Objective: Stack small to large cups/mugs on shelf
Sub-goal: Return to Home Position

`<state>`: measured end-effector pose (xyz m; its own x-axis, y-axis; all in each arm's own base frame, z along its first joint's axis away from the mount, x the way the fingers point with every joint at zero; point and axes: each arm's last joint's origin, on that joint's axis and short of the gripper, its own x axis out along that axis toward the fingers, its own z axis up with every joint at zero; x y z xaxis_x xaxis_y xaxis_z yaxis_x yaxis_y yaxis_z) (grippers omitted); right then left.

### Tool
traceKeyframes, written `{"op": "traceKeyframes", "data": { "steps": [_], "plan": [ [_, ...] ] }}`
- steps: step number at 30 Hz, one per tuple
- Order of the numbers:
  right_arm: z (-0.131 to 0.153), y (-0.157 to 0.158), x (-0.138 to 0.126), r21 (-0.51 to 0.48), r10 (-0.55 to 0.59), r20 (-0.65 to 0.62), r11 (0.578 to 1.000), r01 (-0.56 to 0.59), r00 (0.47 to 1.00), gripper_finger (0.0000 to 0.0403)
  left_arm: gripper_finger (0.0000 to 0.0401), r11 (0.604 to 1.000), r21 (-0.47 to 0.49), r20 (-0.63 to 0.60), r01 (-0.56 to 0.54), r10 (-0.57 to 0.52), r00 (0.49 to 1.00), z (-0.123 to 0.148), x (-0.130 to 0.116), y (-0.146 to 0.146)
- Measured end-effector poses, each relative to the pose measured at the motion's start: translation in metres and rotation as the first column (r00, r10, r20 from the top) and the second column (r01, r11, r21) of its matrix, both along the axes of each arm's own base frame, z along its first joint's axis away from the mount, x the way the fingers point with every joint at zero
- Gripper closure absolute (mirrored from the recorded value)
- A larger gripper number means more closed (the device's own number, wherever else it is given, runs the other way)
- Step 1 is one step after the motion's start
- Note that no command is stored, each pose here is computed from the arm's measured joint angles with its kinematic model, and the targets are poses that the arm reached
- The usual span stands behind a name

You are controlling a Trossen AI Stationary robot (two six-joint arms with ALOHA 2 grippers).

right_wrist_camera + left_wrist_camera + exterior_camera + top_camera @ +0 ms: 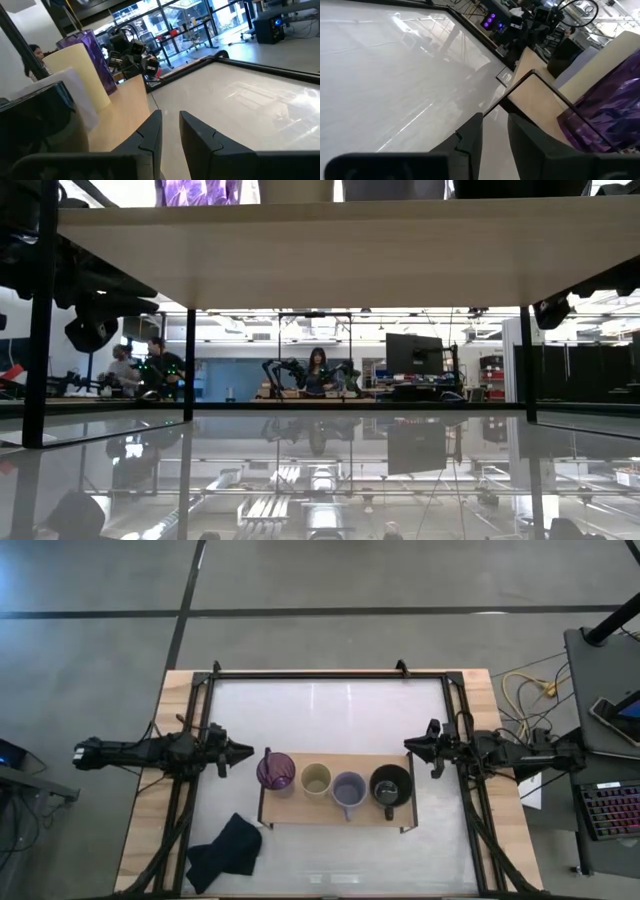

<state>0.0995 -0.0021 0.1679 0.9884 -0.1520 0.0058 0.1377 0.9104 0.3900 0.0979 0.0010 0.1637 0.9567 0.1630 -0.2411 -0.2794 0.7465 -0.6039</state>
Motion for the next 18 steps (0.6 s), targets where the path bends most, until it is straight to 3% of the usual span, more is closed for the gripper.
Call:
{"op": "traceKeyframes", "data": {
  "steps": [18],
  "plan": [
    [-0.0002, 0.0, 0.0, 0.0, 0.0, -0.002, 1.0, 0.0, 1.0, 0.0344, 0.0324, 1.0, 0.001, -0.01, 0.0, 0.0, 1.0, -0.0009, 0.0007, 0.0]
  ]
}}
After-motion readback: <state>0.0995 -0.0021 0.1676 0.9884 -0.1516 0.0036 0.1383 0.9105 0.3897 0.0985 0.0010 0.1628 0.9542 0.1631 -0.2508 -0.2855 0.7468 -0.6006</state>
